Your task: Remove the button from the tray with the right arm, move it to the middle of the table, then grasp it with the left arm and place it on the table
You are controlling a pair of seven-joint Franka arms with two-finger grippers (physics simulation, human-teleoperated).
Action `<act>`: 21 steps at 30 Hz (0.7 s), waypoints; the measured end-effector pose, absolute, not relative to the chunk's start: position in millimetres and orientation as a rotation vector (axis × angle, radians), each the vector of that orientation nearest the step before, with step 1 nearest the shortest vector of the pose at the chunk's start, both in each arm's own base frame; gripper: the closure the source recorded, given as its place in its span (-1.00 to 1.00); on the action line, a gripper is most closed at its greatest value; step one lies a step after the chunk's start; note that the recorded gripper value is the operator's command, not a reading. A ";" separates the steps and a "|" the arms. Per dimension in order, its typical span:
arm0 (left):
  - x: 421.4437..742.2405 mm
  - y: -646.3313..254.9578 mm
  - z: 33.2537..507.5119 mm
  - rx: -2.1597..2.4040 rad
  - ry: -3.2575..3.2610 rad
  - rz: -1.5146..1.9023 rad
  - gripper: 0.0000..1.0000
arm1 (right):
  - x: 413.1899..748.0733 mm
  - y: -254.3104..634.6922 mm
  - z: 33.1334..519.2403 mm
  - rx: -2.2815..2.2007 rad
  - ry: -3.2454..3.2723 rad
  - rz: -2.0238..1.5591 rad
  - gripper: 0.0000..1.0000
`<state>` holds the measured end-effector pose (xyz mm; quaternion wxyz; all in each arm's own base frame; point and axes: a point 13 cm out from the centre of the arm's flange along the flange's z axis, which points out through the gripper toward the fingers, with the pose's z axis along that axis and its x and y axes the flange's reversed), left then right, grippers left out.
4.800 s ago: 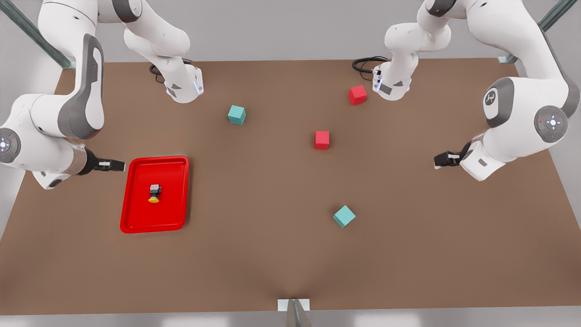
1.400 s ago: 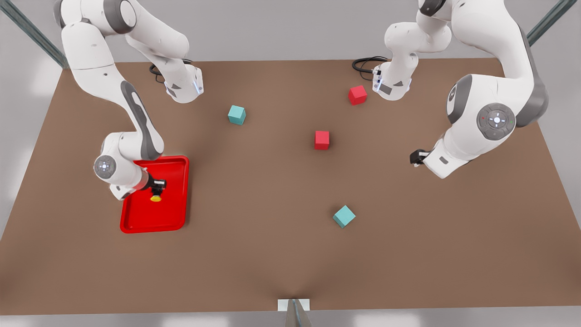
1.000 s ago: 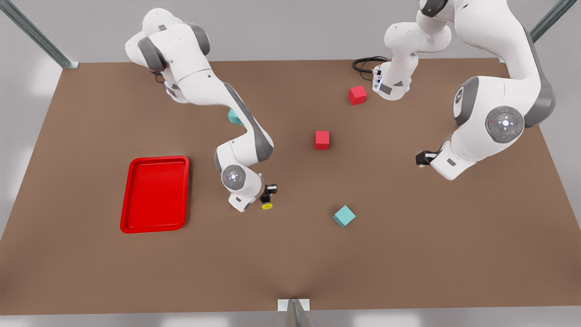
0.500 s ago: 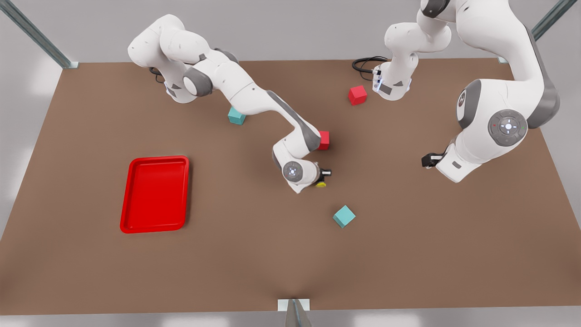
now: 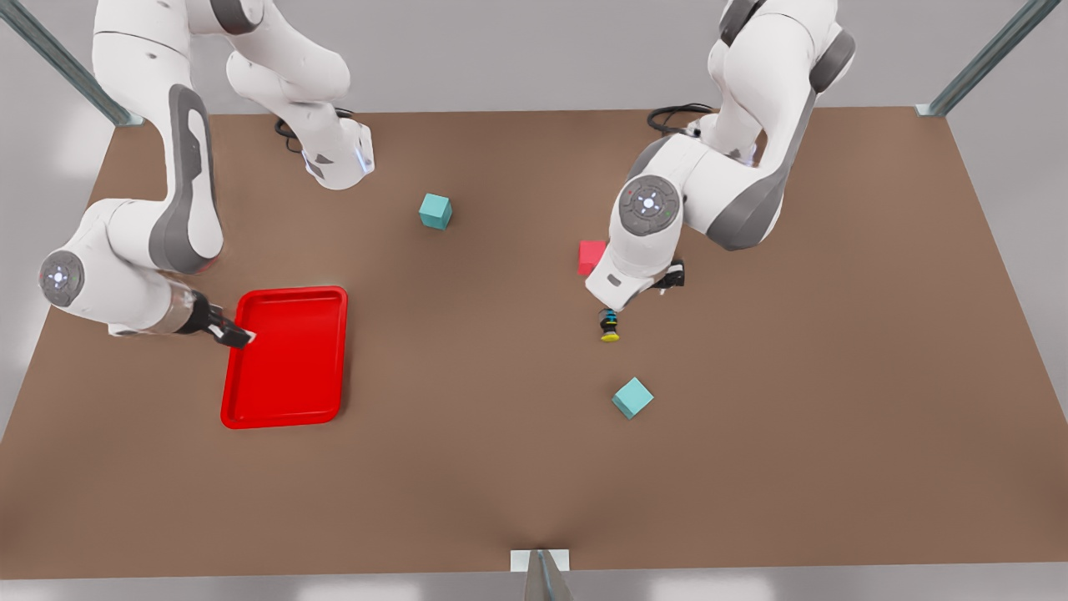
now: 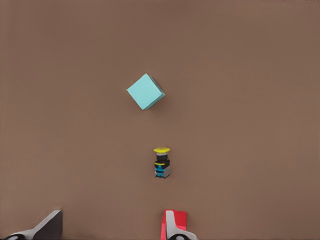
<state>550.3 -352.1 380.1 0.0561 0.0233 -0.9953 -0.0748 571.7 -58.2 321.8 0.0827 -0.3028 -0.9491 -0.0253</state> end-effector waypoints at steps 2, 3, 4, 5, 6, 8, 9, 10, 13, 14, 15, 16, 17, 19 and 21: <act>543.4 -382.9 342.6 0.132 -3.008 -0.243 -1.00 | 583.7 -89.6 375.4 -0.823 -2.925 0.014 -1.00; 541.9 -396.9 330.4 0.162 -3.010 -0.225 -1.00 | 588.4 -87.5 406.6 -0.764 -2.976 0.035 -1.00; 541.3 -408.9 323.1 0.193 -3.015 -0.196 -1.00 | 587.4 -76.2 434.3 -0.689 -3.020 0.036 -1.00; 542.5 -416.5 315.0 0.223 -3.017 -0.173 -1.00 | 584.6 -62.4 450.4 -0.609 -3.045 0.035 -1.00; 544.9 -419.6 308.1 0.247 -3.020 -0.158 -1.00 | 580.7 -50.2 456.7 -0.533 -3.049 0.039 -1.00; 553.5 -416.1 298.5 0.269 -3.041 -0.153 -1.00 | 572.1 -39.2 452.0 -0.421 -3.016 0.051 -1.00; 559.6 -410.5 287.4 0.280 -3.042 -0.154 -1.00 | 568.2 -41.9 446.4 -0.390 -2.993 0.053 -1.00; 565.3 -403.2 273.0 0.300 -3.032 -0.150 -1.00 | 563.9 -50.2 442.7 -0.378 -2.972 0.052 -1.00; 556.1 -385.2 233.7 0.350 -2.974 -0.086 -1.00 | 552.7 -71.5 436.2 -0.346 -2.925 0.043 -1.00; 546.3 -381.7 220.9 0.353 -2.960 -0.071 -1.00 | 551.9 -71.5 431.3 -0.318 -2.912 0.043 -1.00; 534.8 -380.2 212.5 0.349 -2.959 -0.059 -1.00 | 554.5 -67.6 426.6 -0.281 -2.906 0.042 -1.00; 525.1 -383.7 208.1 0.336 -2.965 -0.041 -1.00 | 566.4 -60.0 423.0 -0.231 -2.914 0.048 -1.00; 514.7 -385.2 199.8 0.324 -2.970 -0.033 -1.00 | 581.3 -45.7 418.5 -0.161 -2.924 0.074 -1.00; 500.0 -386.7 179.1 0.295 -2.987 -0.025 -1.00 | 610.0 -15.9 405.9 -0.044 -2.942 0.107 -1.00; 503.0 -385.7 167.1 0.263 -3.027 -0.022 -1.00 | 620.2 -8.2 400.8 0.004 -2.953 0.126 -1.00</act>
